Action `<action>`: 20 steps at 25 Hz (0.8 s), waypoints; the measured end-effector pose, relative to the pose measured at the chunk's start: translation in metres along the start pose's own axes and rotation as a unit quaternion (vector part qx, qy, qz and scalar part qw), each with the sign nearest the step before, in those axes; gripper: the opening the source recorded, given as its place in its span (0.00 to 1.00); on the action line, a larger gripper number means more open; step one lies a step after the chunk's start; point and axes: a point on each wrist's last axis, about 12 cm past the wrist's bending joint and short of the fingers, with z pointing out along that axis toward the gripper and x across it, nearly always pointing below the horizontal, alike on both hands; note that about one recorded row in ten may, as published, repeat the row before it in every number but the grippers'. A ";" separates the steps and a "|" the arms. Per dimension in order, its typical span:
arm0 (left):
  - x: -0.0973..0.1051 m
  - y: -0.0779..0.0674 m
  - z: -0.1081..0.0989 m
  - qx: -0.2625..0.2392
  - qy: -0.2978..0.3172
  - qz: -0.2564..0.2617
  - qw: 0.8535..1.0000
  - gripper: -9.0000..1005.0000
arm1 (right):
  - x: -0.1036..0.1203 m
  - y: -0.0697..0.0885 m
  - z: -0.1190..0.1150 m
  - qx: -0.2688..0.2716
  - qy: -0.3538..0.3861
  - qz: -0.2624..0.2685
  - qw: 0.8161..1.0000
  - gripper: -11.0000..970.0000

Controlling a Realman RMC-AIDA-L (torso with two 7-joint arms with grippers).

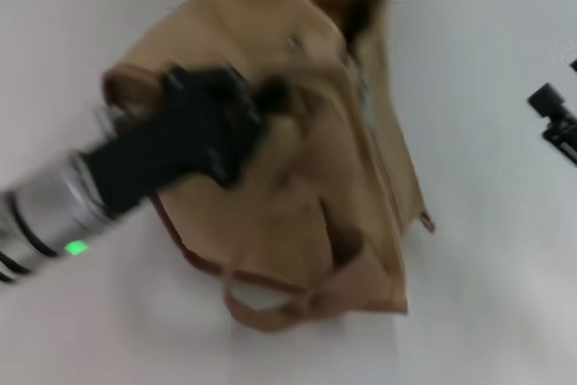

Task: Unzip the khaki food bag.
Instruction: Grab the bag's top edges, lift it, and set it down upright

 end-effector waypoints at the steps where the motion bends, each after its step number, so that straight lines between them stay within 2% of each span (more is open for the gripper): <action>1: 0.005 -0.007 0.002 0.003 0.009 0.006 1.000 0.06 | 0.002 0.002 0.002 -0.005 0.003 -0.011 1.000 0.85; 3: 0.016 -0.020 0.006 -0.002 0.026 0.018 1.000 0.06 | 0.010 0.009 0.007 -0.022 0.015 -0.055 0.998 0.85; 4: 0.022 -0.028 0.007 -0.010 0.033 0.022 0.999 0.06 | 0.018 0.019 0.011 -0.045 0.026 -0.095 0.994 0.84; 5: 0.022 -0.028 0.007 -0.010 0.033 0.022 0.999 0.06 | 0.018 0.019 0.011 -0.045 0.026 -0.095 0.994 0.84; 8: 0.024 -0.036 0.006 -0.015 0.035 0.027 0.999 0.06 | 0.029 0.034 0.014 -0.076 0.031 -0.155 0.985 0.83; 9: 0.025 -0.037 0.007 -0.015 0.034 0.027 0.999 0.06 | 0.035 0.045 0.017 -0.088 0.030 -0.186 0.978 0.83; 10: 0.024 -0.037 0.006 -0.015 0.033 0.027 0.999 0.06 | 0.035 0.045 0.017 -0.088 0.030 -0.186 0.978 0.82; 11: 0.024 -0.037 0.007 -0.014 0.033 0.026 0.999 0.06 | 0.041 0.052 0.020 -0.091 0.031 -0.208 0.973 0.82; 13: 0.024 -0.038 0.008 -0.013 0.031 0.023 0.999 0.06 | 0.044 0.056 0.022 -0.089 0.032 -0.217 0.972 0.81; 17: 0.025 -0.039 0.013 -0.009 0.031 0.020 0.999 0.06 | 0.057 0.073 0.035 -0.070 0.037 -0.253 0.964 0.80; 20: 0.026 -0.039 0.015 -0.001 0.034 0.019 0.999 0.06 | 0.058 0.077 0.040 -0.057 0.033 -0.260 0.963 0.79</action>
